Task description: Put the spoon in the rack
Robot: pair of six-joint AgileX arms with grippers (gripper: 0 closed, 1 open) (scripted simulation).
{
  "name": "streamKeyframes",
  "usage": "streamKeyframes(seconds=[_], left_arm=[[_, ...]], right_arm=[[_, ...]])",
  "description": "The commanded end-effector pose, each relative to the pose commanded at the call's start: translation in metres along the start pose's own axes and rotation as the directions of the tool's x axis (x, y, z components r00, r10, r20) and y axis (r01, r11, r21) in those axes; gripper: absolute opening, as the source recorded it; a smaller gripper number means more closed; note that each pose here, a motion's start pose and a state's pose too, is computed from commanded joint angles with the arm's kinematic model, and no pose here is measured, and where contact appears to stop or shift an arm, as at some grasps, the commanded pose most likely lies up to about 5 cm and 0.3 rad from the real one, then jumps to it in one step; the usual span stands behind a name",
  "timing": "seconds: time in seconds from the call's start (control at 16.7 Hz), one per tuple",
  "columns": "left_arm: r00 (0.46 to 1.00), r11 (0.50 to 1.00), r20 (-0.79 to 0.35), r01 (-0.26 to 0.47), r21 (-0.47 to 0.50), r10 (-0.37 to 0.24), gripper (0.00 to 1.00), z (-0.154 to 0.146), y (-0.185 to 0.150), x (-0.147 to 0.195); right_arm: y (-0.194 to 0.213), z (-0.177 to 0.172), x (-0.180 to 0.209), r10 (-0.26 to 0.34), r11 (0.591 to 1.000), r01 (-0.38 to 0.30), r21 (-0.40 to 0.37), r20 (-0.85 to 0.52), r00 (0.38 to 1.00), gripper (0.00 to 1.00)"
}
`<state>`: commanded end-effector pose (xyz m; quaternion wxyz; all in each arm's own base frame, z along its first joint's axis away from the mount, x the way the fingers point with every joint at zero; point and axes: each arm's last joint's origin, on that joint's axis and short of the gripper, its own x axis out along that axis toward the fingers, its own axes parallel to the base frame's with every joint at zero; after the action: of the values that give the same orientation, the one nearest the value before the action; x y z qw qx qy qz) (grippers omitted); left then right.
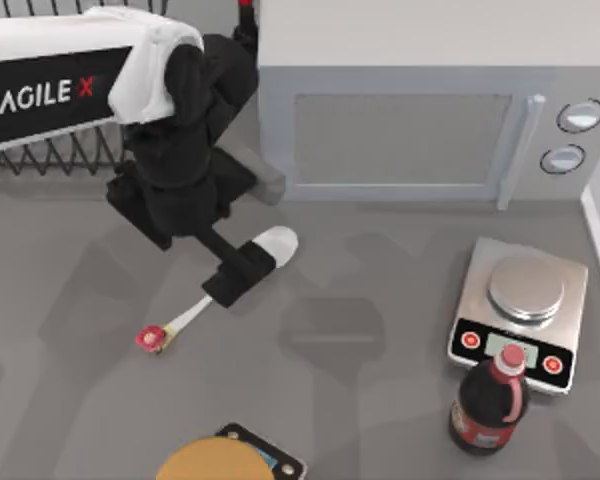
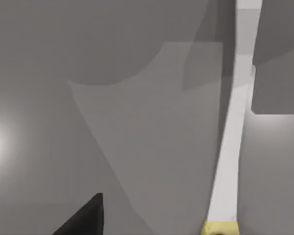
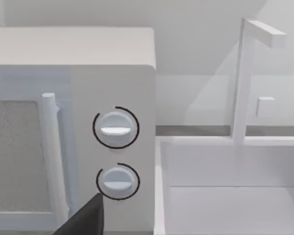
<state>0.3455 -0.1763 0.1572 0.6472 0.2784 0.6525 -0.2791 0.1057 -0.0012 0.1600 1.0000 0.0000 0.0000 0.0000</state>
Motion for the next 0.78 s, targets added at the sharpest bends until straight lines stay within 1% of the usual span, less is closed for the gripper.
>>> streamKeyframes(seconds=[0.18,0.3,0.42,0.6,0.78], left_arm=[[1.000,1.000,0.013,-0.005,-0.001,0.005,1.00,0.001,0.000,0.039],[1.000,1.000,0.007,-0.002,0.000,0.002,1.00,-0.001,-0.001,0.058],[1.000,1.000,0.001,-0.001,0.000,0.001,1.00,-0.002,-0.001,0.065],[1.000,1.000,0.001,-0.001,0.000,0.001,1.00,-0.002,-0.001,0.065],[1.000,1.000,0.001,-0.001,0.000,0.001,0.77,-0.002,-0.001,0.065]], right_arm=[[0.000,0.000,0.000,0.000,1.000,0.000,0.000,0.000,1.000,1.00],[0.000,0.000,0.000,0.000,1.000,0.000,0.000,0.000,1.000,1.00],[0.000,0.000,0.000,0.000,1.000,0.000,0.000,0.000,1.000,1.00],[0.000,0.000,0.000,0.000,1.000,0.000,0.000,0.000,1.000,1.00],[0.000,0.000,0.000,0.000,1.000,0.000,0.000,0.000,1.000,1.00]])
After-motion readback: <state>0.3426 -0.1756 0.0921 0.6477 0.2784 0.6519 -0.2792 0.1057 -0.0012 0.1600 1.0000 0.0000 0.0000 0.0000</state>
